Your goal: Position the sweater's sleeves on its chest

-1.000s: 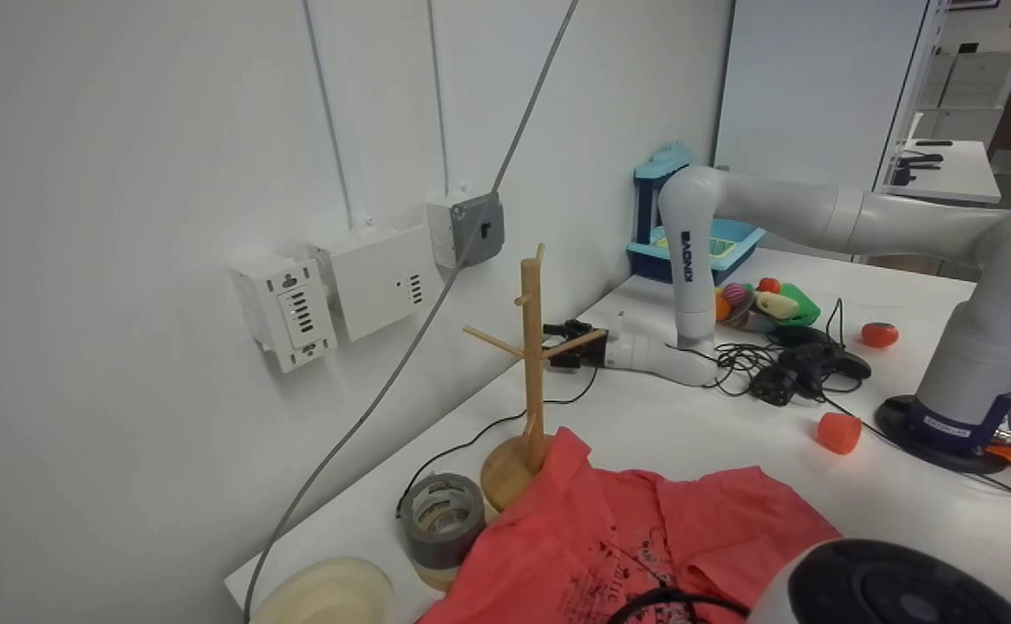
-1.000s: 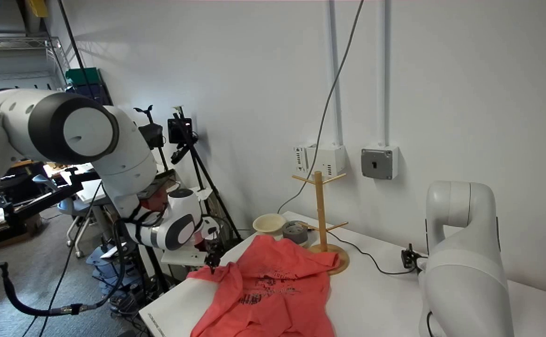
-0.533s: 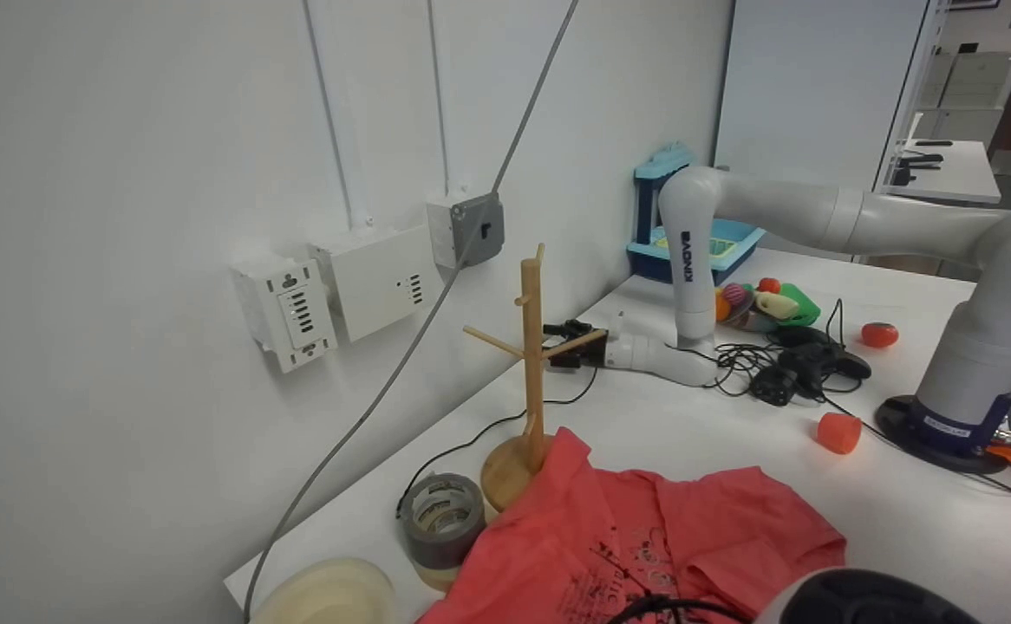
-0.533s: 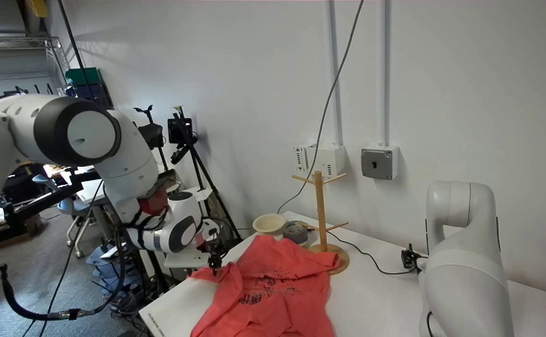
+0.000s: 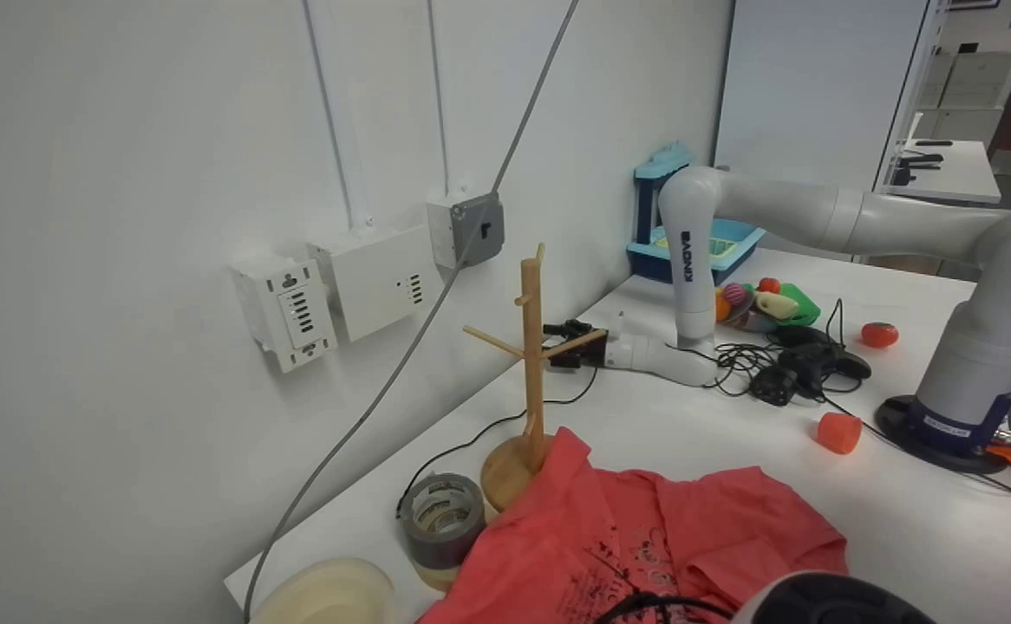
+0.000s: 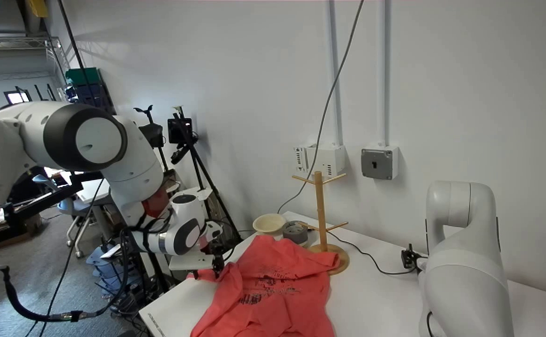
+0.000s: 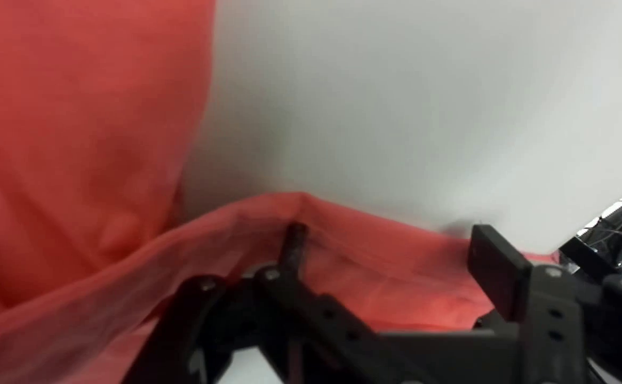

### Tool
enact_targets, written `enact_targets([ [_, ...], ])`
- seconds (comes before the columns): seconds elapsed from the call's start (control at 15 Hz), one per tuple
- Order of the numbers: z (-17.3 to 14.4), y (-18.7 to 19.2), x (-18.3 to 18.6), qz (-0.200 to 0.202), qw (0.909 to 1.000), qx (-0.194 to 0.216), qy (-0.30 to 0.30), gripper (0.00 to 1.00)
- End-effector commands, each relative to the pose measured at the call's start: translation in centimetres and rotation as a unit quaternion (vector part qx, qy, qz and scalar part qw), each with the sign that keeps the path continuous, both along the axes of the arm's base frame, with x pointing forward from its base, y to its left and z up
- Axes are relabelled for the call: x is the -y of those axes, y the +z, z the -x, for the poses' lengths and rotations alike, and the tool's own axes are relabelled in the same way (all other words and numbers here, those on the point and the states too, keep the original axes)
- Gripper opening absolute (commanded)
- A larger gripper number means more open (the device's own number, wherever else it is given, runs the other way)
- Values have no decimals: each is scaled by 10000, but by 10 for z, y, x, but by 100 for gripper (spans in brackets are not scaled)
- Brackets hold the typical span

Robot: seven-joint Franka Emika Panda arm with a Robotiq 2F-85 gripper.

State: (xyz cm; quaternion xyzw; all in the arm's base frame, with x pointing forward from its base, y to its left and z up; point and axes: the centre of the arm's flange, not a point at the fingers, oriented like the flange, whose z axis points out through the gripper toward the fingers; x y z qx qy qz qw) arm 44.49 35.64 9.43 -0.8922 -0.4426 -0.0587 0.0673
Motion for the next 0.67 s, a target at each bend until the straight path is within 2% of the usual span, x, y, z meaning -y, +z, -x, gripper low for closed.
enact_targets([
  [0.0, -9, -6, -1, 1, 9999, 80, -60, 49],
  [0.4, -21, 1, 6, -65, 9995, 102, -290, 3],
  [0.6, -26, 11, 14, -96, 9987, 60, -487, 0],
])
